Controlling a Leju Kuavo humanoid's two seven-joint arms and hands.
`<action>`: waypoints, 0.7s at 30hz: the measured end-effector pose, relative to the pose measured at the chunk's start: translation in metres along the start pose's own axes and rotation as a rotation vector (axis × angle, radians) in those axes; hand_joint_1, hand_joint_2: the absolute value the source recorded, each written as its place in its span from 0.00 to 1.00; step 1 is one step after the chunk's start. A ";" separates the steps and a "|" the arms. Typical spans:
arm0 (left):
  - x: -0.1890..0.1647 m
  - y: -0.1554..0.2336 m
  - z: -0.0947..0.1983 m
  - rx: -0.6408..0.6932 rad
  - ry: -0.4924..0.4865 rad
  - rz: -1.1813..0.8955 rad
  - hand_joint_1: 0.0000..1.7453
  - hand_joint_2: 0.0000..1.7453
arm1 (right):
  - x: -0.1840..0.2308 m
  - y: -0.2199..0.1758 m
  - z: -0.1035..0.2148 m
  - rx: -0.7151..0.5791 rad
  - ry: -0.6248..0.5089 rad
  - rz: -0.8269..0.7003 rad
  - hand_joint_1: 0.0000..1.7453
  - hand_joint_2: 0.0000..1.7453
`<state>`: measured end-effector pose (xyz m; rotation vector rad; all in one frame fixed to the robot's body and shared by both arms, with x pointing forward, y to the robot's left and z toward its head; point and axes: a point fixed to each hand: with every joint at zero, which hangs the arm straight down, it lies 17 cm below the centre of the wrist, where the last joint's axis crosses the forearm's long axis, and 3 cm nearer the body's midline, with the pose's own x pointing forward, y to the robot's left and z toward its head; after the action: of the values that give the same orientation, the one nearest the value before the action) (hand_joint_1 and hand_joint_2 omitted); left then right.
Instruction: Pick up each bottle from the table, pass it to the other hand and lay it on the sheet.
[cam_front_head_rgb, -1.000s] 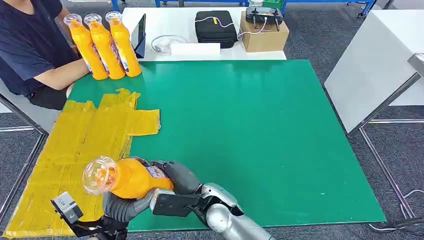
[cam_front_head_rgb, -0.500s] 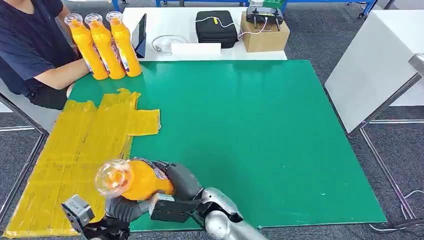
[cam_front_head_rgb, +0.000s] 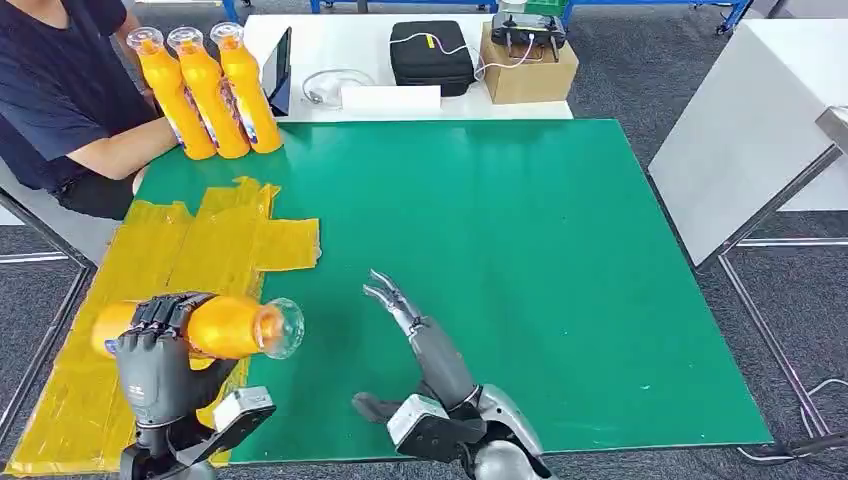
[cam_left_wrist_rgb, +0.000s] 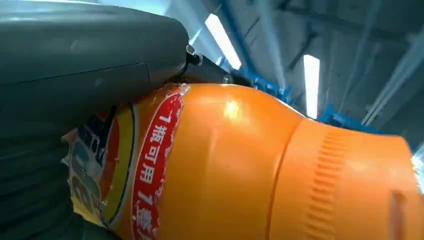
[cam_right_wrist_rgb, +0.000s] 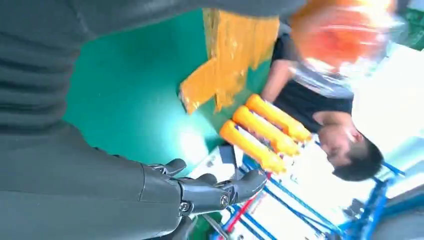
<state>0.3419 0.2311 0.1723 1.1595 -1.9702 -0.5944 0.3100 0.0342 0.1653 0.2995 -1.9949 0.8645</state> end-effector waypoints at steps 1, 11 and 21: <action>-0.009 -0.003 0.004 -0.020 -0.004 -0.054 1.00 1.00 | 0.001 -0.002 0.002 -0.003 -0.006 0.003 0.00 0.00; -0.098 -0.066 0.070 -0.353 0.126 -0.398 1.00 1.00 | 0.006 -0.020 0.008 -0.015 -0.042 0.011 0.00 0.00; -0.119 -0.096 0.106 -0.481 0.158 -0.392 0.00 0.00 | 0.005 -0.024 0.007 -0.003 -0.047 0.023 0.00 0.00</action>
<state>0.3431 0.2908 -0.0043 1.2379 -1.3654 -1.0753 0.3152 0.0129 0.1779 0.2986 -2.0460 0.8765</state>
